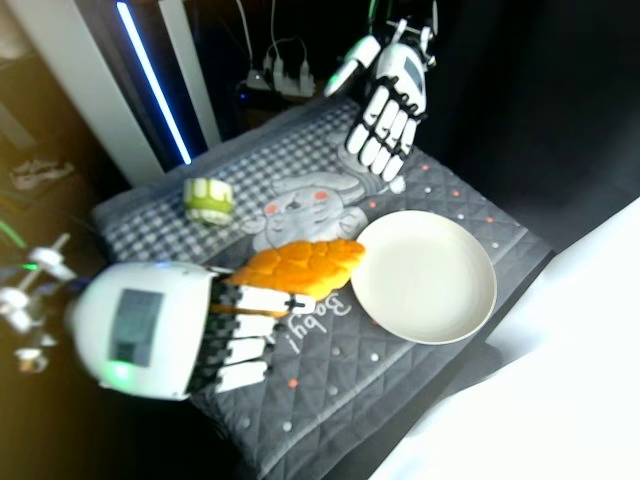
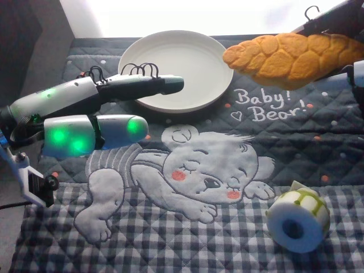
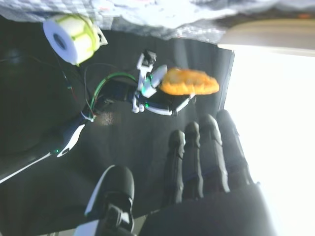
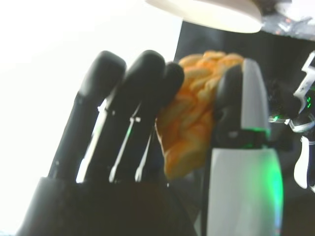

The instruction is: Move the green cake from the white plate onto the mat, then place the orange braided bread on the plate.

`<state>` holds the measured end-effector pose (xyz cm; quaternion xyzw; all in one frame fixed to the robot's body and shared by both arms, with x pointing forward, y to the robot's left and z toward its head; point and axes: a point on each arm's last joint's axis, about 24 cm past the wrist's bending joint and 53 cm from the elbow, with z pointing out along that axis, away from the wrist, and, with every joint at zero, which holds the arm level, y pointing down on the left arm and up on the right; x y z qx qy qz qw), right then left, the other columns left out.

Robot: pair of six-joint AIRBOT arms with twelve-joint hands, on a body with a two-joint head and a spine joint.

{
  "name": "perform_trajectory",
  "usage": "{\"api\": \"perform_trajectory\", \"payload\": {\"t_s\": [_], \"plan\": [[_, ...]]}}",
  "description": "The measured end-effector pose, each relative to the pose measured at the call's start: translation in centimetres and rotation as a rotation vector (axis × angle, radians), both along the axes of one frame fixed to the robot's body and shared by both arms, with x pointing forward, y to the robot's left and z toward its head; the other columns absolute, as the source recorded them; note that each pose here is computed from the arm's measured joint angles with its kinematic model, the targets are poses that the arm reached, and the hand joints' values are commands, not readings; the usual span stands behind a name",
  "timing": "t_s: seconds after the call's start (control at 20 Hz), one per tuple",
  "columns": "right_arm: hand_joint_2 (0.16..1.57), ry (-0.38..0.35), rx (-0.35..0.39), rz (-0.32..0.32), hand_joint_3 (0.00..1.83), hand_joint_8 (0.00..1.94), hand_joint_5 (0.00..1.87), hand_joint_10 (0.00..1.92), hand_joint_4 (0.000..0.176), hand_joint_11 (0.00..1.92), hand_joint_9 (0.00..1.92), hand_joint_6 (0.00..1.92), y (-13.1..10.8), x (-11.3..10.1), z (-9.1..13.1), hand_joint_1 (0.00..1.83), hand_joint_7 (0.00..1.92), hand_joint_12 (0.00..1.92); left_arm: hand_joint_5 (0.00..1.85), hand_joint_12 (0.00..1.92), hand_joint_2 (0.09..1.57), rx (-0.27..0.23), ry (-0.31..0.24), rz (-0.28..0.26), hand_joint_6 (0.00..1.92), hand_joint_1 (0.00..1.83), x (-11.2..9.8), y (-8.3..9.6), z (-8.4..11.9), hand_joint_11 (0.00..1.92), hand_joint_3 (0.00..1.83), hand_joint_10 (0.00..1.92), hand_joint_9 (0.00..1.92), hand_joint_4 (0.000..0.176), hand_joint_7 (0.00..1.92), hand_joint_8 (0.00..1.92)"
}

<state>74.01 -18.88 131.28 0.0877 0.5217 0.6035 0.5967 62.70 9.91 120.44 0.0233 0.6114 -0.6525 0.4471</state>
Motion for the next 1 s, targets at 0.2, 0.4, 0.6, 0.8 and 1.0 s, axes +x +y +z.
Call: {"api": "perform_trajectory", "payload": {"t_s": [0.2, 0.4, 0.6, 0.8, 1.0], "plan": [[1.08, -0.034, 0.026, -0.012, 0.00, 0.92, 0.98, 0.56, 0.000, 1.09, 1.37, 0.71, 0.0, -0.2, 1.0, 1.28, 1.15, 1.38, 0.33, 0.77, 1.13, 0.000, -0.003, 0.002, 0.00, 0.19, 0.0, 0.0, 0.0, 0.08, 0.00, 0.01, 0.45, 0.033, 0.41, 0.00], [1.05, -0.080, 0.075, -0.030, 0.00, 1.34, 1.12, 1.64, 0.000, 1.29, 1.31, 0.71, 0.0, -0.4, 2.5, 1.20, 1.20, 1.83, 0.41, 0.81, 0.98, -0.010, -0.007, -0.003, 0.00, 0.37, 0.0, -0.2, 0.0, 0.08, 0.00, 0.00, 0.57, 0.109, 0.53, 0.00], [1.12, -0.130, 0.127, -0.003, 0.00, 1.65, 0.96, 1.83, 0.000, 1.23, 1.15, 0.99, 1.6, -0.3, 4.2, 1.17, 0.91, 1.92, 0.43, 0.74, 1.09, -0.014, -0.020, -0.019, 0.00, 0.42, -0.4, -0.5, 0.2, 0.09, 0.00, 0.00, 0.52, 0.039, 0.46, 0.00], [1.26, -0.110, 0.133, 0.023, 0.00, 1.61, 0.69, 1.46, 0.000, 0.89, 0.92, 1.14, 4.7, 1.1, 2.8, 1.19, 0.78, 1.68, 0.40, 0.74, 1.12, -0.026, -0.018, -0.043, 0.00, 0.51, -0.6, -1.6, -0.3, 0.00, 0.00, 0.00, 0.42, 0.057, 0.42, 0.00], [1.17, -0.077, 0.125, -0.008, 0.00, 1.61, 0.86, 1.73, 0.000, 1.24, 1.16, 1.13, 5.0, 3.0, 1.6, 1.15, 0.86, 1.84, 0.50, 0.80, 1.04, -0.022, -0.023, -0.075, 0.00, 0.63, -1.1, -2.7, -0.8, 0.00, 0.00, 0.01, 0.49, 0.015, 0.53, 0.00]]}}
